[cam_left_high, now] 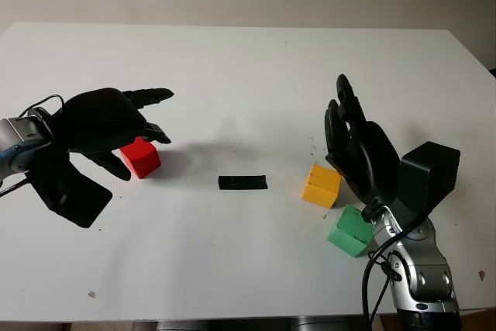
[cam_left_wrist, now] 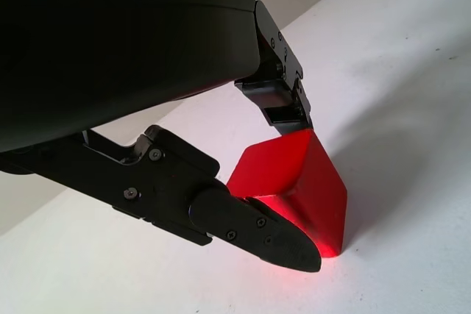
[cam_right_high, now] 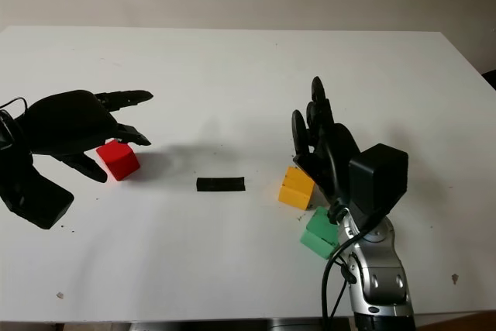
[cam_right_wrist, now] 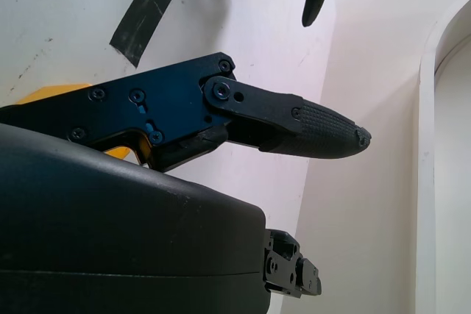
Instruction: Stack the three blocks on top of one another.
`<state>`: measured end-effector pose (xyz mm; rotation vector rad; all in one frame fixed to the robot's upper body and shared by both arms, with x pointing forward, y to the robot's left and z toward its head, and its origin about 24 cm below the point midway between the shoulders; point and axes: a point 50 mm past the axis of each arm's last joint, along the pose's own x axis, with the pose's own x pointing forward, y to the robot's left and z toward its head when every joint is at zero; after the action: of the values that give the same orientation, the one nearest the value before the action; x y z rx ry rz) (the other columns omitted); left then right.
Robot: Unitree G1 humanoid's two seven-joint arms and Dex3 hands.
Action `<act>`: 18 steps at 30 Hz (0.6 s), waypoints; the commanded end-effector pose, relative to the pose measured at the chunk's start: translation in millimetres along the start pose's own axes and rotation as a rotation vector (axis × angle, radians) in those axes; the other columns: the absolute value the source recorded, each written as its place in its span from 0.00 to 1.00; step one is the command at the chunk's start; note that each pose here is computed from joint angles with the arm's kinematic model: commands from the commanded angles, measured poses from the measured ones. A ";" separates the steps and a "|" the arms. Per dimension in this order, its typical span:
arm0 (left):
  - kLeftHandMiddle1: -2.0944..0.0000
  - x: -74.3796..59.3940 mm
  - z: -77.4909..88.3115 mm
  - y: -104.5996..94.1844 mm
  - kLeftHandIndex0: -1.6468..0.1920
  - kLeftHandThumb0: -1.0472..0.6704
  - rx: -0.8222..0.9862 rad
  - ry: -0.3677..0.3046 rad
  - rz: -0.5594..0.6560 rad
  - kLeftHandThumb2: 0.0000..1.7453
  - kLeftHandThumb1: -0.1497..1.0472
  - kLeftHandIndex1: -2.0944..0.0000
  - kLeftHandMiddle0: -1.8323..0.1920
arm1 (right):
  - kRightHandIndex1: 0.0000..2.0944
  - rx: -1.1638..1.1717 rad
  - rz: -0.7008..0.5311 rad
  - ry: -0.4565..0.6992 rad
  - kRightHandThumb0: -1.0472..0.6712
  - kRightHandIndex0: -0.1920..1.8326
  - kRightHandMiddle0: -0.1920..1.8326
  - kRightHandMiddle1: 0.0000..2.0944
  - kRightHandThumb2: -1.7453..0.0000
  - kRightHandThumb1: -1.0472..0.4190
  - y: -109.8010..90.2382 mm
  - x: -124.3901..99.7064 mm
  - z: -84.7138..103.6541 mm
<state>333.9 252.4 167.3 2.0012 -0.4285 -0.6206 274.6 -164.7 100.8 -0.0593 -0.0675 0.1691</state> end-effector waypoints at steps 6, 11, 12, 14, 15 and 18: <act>0.96 2.5 -1.9 0.4 0.73 0.35 0.004 -0.001 0.034 0.03 0.94 0.34 0.80 | 0.00 -0.009 -0.004 -0.019 0.18 0.00 0.00 0.00 0.61 0.00 -4.1 -0.7 1.6; 0.96 3.3 -3.1 2.5 0.74 0.37 0.030 0.008 0.041 0.03 0.94 0.34 0.79 | 0.00 -0.006 -0.006 -0.019 0.18 0.00 0.00 0.00 0.62 0.00 -4.0 -0.8 2.1; 0.96 3.3 -3.3 3.3 0.73 0.37 0.039 0.008 0.045 0.03 0.93 0.35 0.78 | 0.00 -0.006 -0.007 -0.017 0.18 0.00 0.00 0.00 0.62 0.00 -3.7 -0.6 2.4; 0.96 3.6 -4.0 4.7 0.72 0.36 0.058 0.014 0.043 0.03 0.93 0.38 0.78 | 0.00 -0.002 -0.007 -0.017 0.18 0.00 0.00 0.00 0.62 0.00 -2.9 0.0 2.6; 0.96 3.7 -4.3 5.7 0.72 0.36 0.067 0.017 0.044 0.03 0.92 0.39 0.77 | 0.00 -0.005 -0.006 -0.019 0.19 0.00 0.00 0.00 0.62 0.00 -2.5 0.1 2.5; 0.96 4.2 -5.2 8.8 0.70 0.36 0.094 0.025 0.048 0.03 0.91 0.42 0.76 | 0.00 -0.009 -0.004 -0.017 0.18 0.00 0.00 0.00 0.61 0.00 -1.8 0.4 2.2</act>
<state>337.3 252.9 164.4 2.0518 -0.4582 -0.5814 274.8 -166.4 100.4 -0.0624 -0.0743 0.1654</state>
